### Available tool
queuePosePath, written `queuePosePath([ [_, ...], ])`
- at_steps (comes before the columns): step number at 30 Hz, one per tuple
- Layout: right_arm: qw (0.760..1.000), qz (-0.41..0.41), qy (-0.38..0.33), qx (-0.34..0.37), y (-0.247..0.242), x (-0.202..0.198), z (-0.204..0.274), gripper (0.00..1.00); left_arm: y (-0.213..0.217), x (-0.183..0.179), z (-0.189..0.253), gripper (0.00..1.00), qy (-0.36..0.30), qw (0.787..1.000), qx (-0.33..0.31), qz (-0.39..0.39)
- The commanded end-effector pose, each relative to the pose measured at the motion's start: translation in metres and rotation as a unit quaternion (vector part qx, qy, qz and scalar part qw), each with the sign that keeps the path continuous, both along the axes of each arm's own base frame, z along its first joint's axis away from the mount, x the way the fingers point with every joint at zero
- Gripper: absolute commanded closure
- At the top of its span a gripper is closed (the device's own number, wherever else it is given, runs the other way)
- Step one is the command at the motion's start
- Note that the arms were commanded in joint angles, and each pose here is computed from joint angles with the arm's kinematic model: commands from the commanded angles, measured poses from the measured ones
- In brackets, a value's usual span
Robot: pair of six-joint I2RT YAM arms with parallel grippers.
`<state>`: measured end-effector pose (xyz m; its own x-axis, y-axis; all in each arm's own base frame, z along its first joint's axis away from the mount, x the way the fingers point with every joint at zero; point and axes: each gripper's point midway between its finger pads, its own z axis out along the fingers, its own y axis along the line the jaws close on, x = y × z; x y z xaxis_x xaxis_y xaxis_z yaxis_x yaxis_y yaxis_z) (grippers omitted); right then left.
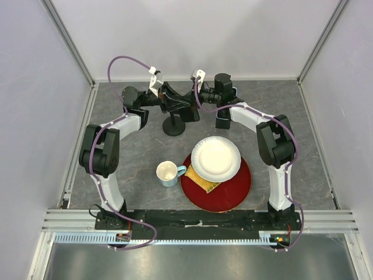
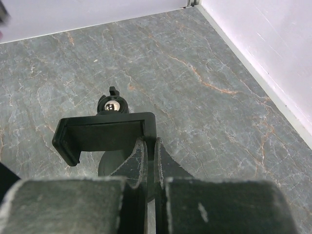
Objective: Place the phone on the phone stand
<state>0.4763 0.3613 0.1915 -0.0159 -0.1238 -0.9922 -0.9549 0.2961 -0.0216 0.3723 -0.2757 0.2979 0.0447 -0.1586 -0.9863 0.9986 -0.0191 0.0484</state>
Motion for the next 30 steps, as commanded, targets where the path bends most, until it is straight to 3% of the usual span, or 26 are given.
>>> queuePosePath([
  [1,0.999,0.049,0.017,-0.001,0.01,-0.016,0.001,1.0,0.001,-0.012,0.023,0.98,-0.16,0.987,-0.022,-0.021],
  [12,0.997,0.068,0.034,0.0,0.009,-0.018,-0.004,1.0,-0.004,0.006,0.003,0.98,-0.196,0.98,-0.035,0.013],
  [17,0.996,0.076,0.038,0.003,0.011,-0.02,-0.003,1.0,-0.009,0.016,-0.003,0.98,-0.244,0.966,-0.054,0.057],
  [24,0.996,0.081,0.04,0.0,0.01,-0.021,-0.004,1.0,-0.015,0.02,-0.016,0.98,-0.243,0.969,-0.042,0.026],
  [30,0.996,0.082,0.037,-0.001,0.009,-0.019,-0.003,1.0,-0.008,0.019,0.0,0.98,-0.262,0.964,-0.036,0.014],
])
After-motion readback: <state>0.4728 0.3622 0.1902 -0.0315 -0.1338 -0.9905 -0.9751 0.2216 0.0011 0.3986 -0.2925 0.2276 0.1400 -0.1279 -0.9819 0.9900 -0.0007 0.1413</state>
